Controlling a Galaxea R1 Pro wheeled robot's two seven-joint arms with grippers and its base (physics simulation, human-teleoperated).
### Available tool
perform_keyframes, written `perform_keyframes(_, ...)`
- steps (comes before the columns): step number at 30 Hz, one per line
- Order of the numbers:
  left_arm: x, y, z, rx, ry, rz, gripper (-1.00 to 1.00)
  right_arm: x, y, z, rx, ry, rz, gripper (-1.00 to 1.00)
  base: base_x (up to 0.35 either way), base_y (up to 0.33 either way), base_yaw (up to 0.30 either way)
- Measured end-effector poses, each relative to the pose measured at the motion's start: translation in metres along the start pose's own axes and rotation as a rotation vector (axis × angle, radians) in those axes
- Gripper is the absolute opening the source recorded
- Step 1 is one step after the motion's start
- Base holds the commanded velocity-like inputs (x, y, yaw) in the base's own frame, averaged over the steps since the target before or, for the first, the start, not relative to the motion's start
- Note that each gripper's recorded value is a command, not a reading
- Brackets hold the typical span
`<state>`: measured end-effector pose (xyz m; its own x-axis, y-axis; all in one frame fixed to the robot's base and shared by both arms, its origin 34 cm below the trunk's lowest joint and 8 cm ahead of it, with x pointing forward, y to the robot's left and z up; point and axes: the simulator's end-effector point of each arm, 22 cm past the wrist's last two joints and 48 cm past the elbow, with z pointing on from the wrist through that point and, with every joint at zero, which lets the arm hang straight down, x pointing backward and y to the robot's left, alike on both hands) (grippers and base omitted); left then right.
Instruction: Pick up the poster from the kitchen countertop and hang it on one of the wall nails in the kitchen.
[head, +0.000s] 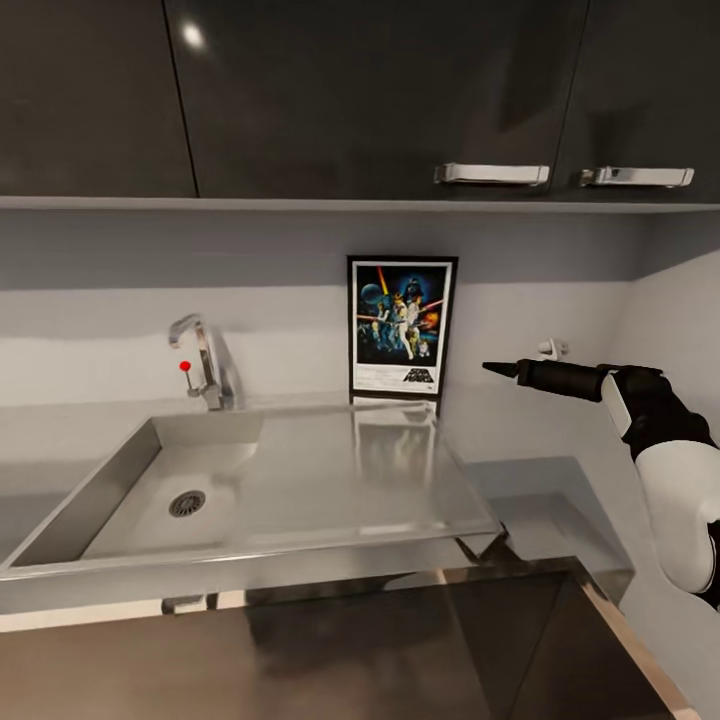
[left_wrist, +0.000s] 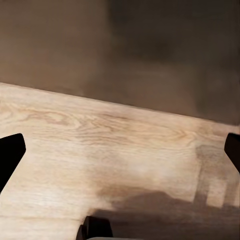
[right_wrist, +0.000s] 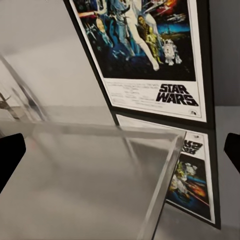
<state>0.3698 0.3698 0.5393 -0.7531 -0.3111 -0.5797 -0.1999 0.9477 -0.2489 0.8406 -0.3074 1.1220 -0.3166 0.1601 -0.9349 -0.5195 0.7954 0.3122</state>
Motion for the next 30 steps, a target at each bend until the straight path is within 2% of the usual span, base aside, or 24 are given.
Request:
perform_keyframes(7, -0.0013, 0.004, -0.0012, -0.009, -0.006, -0.01, 1.0, 0.0, -0.0001, -0.0001, 0.0, -0.001, 0.001, 1.0, 0.18, 0.002, 0.0)
perform_keyframes(30, -0.0019, 0.0097, -0.0029, -0.022, -0.013, -0.028, 1.0, 0.0007, -0.0012, 0.0, 0.003, 0.0, 0.004, 1.0, 0.056, 0.0, 0.0)
